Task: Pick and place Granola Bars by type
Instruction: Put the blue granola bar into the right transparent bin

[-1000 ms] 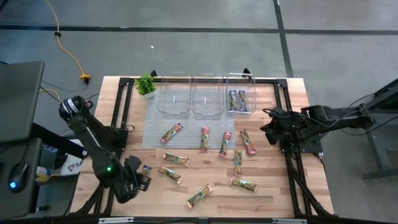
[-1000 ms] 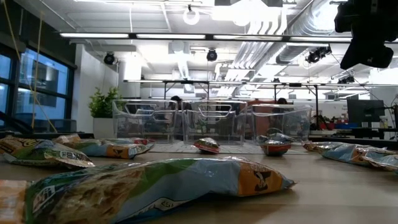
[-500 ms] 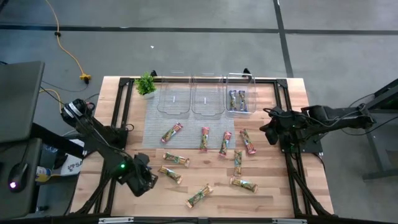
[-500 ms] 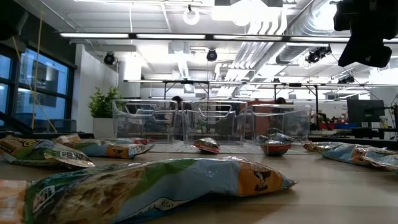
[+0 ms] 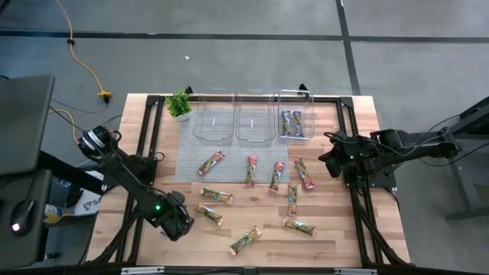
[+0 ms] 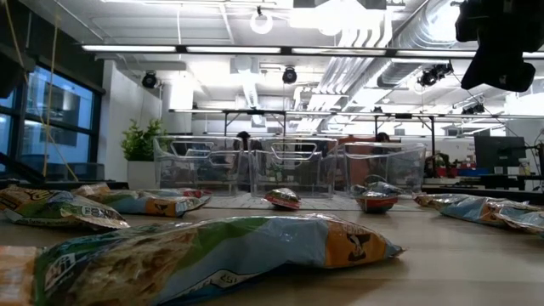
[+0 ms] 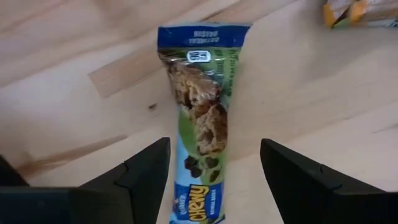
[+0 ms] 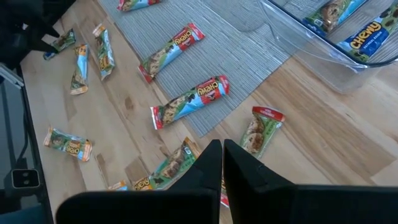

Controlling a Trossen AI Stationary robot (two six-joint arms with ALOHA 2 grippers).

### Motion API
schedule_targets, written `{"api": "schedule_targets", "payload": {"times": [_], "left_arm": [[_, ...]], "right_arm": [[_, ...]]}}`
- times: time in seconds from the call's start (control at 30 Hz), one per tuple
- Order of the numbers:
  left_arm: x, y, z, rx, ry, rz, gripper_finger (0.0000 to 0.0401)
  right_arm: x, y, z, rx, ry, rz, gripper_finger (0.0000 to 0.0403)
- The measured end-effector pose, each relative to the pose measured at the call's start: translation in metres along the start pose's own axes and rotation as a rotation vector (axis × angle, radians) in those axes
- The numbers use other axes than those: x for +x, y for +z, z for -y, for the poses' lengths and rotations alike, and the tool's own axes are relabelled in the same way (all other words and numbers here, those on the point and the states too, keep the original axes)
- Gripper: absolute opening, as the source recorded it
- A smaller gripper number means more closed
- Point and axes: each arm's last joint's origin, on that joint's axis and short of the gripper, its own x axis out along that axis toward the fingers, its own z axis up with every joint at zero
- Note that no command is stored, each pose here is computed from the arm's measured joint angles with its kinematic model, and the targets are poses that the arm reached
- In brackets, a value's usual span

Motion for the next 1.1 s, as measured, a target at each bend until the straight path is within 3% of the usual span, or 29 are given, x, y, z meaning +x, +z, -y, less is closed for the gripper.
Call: {"api": "schedule_targets", "payload": {"times": [0.17,0.4,1.1], "left_arm": [[0.018,0.001,-0.005,0.004,0.017,-0.031,0.0244],[0.02,0.002,-0.007,0.003,0.027,-0.042,0.0239],[0.012,-0.002,0.0,0.035,-0.003,-0.064,0.0145]], "right_arm": [[0.0,0.0,0.0,0.004,0.0,0.0,0.0],[0.0,0.001,-0.001,0.014,0.006,0.008,0.0],[0.0,0.001,0.0,0.002,-0.003,0.014,0.0]]}}
